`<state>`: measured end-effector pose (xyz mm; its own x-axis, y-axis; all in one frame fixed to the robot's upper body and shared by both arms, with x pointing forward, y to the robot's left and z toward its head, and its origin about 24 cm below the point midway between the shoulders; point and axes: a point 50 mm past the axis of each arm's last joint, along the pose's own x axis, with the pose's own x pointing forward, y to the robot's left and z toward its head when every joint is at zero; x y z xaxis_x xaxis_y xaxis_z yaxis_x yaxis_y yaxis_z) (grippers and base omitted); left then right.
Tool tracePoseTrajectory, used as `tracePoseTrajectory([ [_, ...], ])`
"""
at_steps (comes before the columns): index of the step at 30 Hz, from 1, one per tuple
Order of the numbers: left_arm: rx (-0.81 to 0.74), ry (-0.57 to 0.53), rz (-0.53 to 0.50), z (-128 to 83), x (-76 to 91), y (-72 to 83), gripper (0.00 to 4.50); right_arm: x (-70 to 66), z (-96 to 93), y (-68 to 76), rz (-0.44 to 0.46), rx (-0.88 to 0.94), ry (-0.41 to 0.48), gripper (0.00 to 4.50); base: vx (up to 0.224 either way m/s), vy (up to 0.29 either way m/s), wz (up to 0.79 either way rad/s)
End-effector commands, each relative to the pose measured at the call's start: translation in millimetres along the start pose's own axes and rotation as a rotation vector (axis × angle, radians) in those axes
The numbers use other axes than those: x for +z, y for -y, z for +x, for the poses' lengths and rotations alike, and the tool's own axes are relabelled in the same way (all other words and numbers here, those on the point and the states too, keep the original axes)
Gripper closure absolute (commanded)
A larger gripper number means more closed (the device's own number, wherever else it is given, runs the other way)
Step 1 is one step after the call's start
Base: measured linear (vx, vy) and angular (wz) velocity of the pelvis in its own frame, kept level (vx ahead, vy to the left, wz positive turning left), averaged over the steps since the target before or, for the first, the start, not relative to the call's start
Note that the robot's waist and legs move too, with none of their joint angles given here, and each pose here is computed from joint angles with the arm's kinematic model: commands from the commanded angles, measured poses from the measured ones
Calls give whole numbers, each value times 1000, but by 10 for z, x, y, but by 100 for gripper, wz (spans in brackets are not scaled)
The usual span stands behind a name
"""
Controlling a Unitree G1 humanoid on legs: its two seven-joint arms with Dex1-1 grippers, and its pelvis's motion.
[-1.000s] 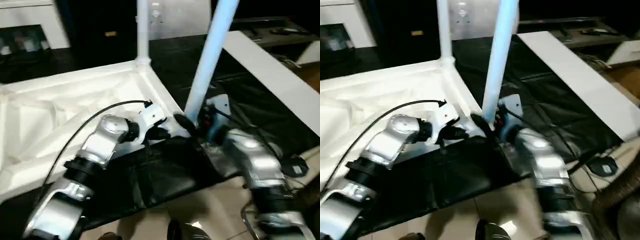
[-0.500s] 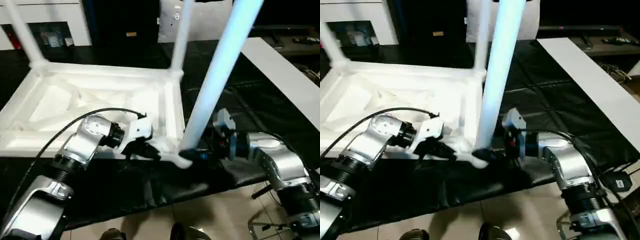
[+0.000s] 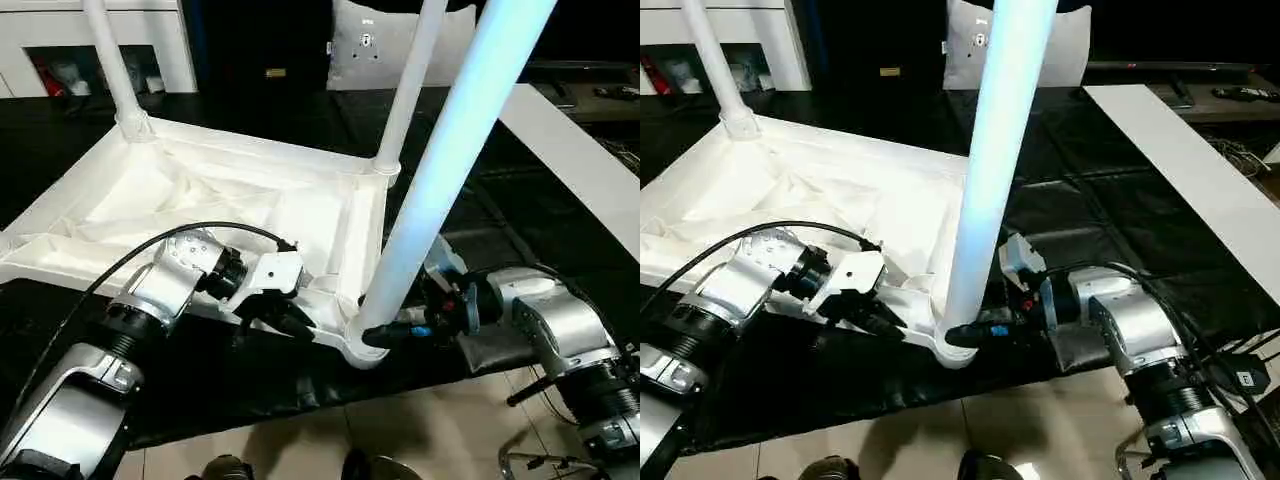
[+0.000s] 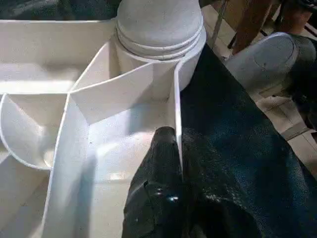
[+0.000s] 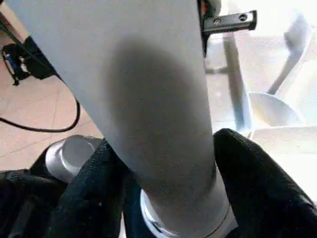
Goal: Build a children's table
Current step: Rotate leg to tighten
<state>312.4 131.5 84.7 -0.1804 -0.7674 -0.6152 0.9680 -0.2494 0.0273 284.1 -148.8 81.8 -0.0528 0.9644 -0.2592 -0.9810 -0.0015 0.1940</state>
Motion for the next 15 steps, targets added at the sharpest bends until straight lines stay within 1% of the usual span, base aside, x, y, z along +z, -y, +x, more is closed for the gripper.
tracePoseTrajectory([
  [1,-74,-19,50,35,73,-7,450,33,-9,3,2,24,-2,213,0,0,0],
  [4,-74,-16,46,34,69,-8,450,25,-1,-12,13,37,-1,226,0,0,0],
  [7,-32,12,0,40,81,-30,450,41,41,-47,70,28,57,233,0,0,0],
  [8,0,12,-30,46,80,-50,450,49,63,-59,85,17,79,234,0,0,0],
  [9,0,12,-30,46,80,-50,450,49,63,-59,85,17,79,234,0,0,0],
  [10,68,19,-78,72,91,-96,450,43,117,-52,107,-55,102,234,0,0,0],
  [11,68,19,-78,72,91,-96,450,43,117,-52,107,-55,102,234,0,0,0],
  [13,128,37,-133,112,119,-136,450,11,184,-2,107,-174,94,234,0,0,0],
  [14,170,54,-162,158,151,-165,450,4,229,65,137,-279,114,234,0,0,0],
  [15,192,61,-177,184,169,-179,450,-1,251,100,158,-333,125,234,0,0,0],
])
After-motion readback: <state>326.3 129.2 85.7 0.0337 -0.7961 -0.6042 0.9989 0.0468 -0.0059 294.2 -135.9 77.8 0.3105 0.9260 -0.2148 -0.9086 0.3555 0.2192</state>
